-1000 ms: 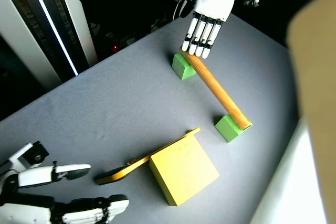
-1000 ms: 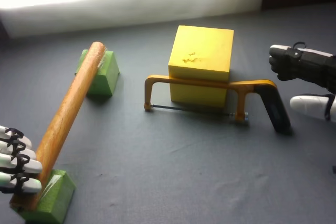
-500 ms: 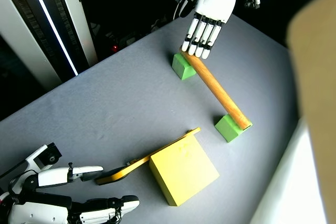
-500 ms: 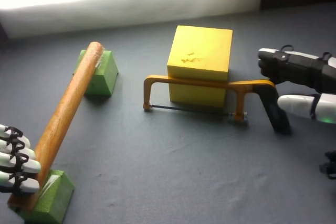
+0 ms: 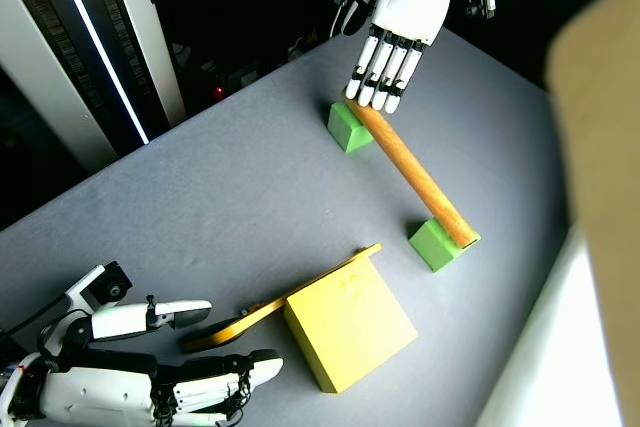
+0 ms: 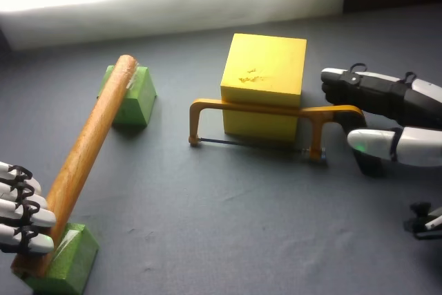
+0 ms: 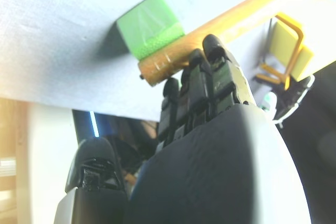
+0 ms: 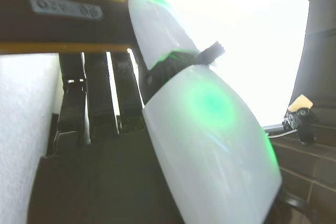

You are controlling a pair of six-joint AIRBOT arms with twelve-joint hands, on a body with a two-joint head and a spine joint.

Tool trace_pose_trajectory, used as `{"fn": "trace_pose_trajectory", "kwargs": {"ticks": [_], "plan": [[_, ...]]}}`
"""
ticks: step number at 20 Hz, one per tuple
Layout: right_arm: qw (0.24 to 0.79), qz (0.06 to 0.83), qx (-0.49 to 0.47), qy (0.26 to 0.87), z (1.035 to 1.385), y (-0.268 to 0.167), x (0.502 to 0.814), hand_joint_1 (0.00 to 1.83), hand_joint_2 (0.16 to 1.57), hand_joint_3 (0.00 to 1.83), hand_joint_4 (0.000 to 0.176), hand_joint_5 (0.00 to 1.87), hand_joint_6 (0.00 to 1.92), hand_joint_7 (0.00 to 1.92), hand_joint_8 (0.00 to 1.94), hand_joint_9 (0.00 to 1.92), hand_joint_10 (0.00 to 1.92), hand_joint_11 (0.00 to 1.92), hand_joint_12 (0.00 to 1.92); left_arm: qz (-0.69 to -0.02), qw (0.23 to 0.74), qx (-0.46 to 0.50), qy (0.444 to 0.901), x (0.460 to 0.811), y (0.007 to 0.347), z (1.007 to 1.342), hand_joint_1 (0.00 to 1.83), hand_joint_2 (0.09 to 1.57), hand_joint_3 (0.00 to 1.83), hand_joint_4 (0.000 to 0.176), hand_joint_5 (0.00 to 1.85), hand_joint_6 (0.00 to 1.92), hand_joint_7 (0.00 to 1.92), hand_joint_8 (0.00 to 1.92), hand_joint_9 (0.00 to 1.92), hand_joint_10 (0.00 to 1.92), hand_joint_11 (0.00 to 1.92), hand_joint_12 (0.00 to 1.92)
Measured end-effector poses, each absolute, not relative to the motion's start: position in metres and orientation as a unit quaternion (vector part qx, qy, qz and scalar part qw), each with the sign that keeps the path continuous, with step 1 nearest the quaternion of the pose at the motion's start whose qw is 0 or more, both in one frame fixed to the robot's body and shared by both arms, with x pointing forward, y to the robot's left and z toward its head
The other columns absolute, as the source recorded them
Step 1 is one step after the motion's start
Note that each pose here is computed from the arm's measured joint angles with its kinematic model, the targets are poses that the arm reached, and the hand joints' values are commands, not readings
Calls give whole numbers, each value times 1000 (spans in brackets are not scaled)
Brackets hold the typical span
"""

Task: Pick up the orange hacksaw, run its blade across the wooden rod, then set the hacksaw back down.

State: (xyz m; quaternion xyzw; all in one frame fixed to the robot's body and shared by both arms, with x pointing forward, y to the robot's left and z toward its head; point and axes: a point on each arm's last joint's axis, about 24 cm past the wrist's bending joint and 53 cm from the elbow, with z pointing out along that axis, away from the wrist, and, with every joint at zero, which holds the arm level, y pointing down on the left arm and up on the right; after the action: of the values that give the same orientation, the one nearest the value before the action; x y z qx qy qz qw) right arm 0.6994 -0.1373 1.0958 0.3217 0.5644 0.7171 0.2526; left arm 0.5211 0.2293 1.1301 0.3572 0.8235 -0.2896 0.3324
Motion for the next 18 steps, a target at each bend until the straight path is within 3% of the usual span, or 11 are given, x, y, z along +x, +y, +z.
{"fn": "trace_pose_trajectory", "kwargs": {"ticks": [8, 11, 13, 18], "plan": [[251, 716, 310, 573, 1092, -116, 698, 1120, 1259, 9, 0, 261, 2, 287, 2, 316, 3, 0, 876, -289, 332, 355, 824, 523, 231, 1130, 101, 1266, 0, 0, 147, 0, 98, 2, 130, 3, 0, 383], [252, 716, 309, 573, 1092, -116, 698, 1138, 1245, 0, 0, 262, 6, 295, 6, 315, 6, 0, 874, -289, 332, 355, 824, 524, 231, 1130, 116, 1267, 1, 0, 123, 0, 74, 1, 99, 0, 0, 300], [254, 715, 307, 574, 1092, -116, 698, 1146, 1231, 0, 0, 281, 7, 316, 6, 335, 8, 0, 916, -288, 332, 356, 825, 523, 232, 1129, 121, 1258, 0, 0, 157, 7, 100, 5, 136, 9, 0, 422], [254, 716, 307, 574, 1092, -116, 698, 1106, 1241, 0, 0, 248, 0, 300, 2, 319, 2, 0, 908, -290, 333, 355, 824, 524, 231, 1130, 120, 1267, 0, 0, 150, 0, 100, 0, 135, 0, 0, 416]]}}
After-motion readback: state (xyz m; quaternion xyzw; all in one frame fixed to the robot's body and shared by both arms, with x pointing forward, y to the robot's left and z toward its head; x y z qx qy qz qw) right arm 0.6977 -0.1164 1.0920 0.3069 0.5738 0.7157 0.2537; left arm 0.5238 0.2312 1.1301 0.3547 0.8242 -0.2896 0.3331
